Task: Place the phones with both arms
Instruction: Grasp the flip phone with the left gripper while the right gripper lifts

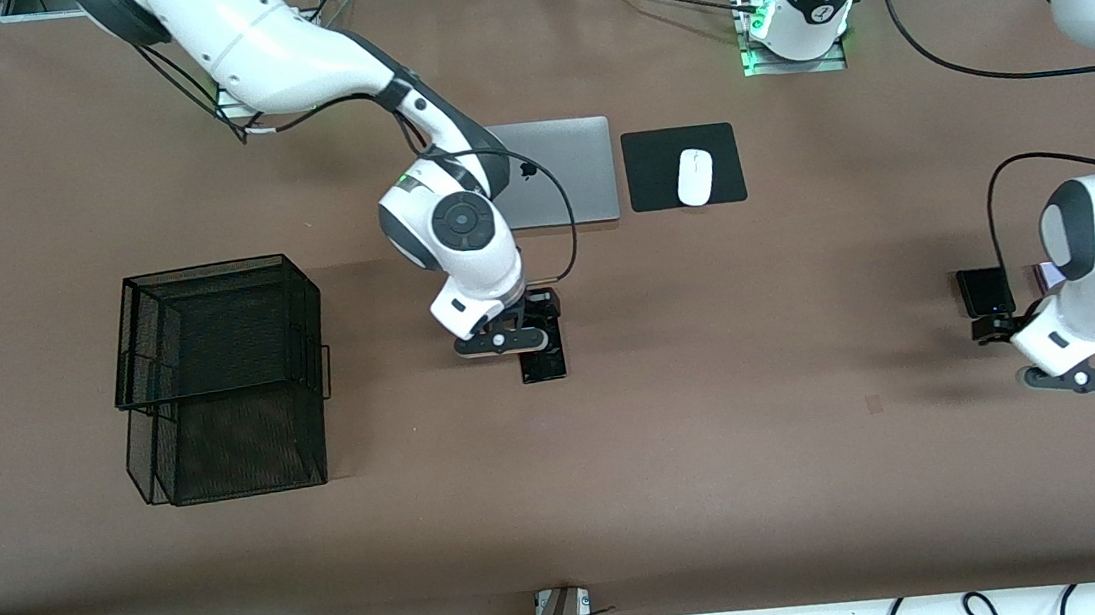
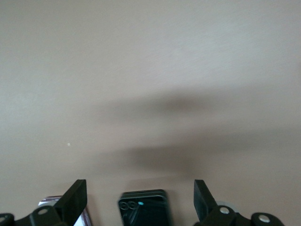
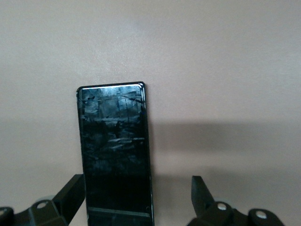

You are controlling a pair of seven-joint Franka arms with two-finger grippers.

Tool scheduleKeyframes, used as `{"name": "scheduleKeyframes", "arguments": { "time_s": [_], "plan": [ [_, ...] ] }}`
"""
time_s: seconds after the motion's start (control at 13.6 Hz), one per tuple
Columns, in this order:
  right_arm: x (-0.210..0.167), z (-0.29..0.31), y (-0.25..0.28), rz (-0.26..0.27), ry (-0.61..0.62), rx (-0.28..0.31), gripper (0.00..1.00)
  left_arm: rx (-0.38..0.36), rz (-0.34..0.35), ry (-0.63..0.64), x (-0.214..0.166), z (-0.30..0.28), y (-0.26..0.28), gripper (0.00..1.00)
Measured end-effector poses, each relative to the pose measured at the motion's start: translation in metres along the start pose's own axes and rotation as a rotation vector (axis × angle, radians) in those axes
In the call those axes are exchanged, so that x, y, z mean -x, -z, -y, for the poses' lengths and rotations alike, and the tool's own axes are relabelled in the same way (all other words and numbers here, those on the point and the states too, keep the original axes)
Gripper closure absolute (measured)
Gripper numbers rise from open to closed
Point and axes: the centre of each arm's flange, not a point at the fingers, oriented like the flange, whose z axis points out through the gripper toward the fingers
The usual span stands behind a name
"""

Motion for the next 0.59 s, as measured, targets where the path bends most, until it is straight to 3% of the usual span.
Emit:
{"name": "scheduleKeyframes", "arguments": {
  "time_s": [0.29, 0.59],
  "plan": [
    [0.009, 0.012, -0.02, -0.033, -0.003, -0.011, 0.0, 0.109, -0.045, 0.111, 0.042, 0.038, -0.045, 0.0],
    [0.011, 0.017, -0.022, -0.041, 0.003, -0.012, 0.0, 0.212, -0.078, 0.246, 0.058, 0.042, -0.059, 0.0]
  ]
}}
